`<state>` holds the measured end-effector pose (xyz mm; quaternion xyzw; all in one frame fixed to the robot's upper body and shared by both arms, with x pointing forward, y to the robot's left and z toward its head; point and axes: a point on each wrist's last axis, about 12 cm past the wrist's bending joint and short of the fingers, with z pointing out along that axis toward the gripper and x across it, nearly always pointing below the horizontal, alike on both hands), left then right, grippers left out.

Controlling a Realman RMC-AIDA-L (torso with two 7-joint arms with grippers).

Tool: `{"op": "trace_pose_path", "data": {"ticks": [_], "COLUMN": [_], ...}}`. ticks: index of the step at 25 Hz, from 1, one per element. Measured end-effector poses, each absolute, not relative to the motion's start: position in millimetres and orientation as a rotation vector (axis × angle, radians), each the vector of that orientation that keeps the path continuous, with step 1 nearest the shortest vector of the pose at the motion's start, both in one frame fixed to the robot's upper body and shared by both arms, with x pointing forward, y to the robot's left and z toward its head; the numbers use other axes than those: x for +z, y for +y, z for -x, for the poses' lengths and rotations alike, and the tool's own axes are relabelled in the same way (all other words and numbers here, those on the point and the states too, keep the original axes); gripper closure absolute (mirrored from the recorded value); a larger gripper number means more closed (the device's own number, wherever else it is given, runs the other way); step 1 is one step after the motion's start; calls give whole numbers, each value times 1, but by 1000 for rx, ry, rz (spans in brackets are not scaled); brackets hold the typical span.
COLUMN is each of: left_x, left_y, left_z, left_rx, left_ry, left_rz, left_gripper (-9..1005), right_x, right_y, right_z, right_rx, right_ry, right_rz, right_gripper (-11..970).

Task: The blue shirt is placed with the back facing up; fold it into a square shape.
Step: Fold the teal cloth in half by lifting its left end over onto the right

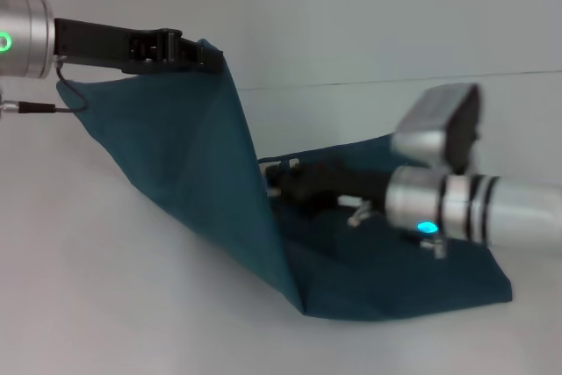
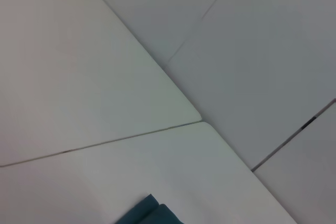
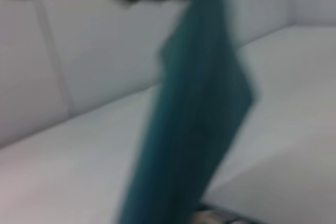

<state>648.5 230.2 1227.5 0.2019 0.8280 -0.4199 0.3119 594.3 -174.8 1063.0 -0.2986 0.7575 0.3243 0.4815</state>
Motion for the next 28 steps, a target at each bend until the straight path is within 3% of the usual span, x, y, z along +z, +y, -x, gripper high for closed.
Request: {"op": "trace_pose_path", "data": {"ticks": [7, 14, 25, 28], "left_x": [1232, 1240, 1249, 1250], "left_y": [217, 188, 134, 102], "left_z": [-652, -655, -649, -645], "left_rx": [-1133, -1167, -1231, -1269], "left_ry": [2177, 2170, 2143, 2124], "left_rz": [-569, -660, -835, -897], "left_gripper": [874, 868, 859, 856], "right_x": [1061, 1056, 1055, 1055], "right_y": [-245, -328, -398, -412], "right_z": [-587, -556, -509, -496], "right_rx": [741, 646, 544, 516], "right_ry": [1828, 1802, 1737, 1719], "right_rz": [426, 161, -64, -113], "right_gripper": [960, 960, 959, 959]}}
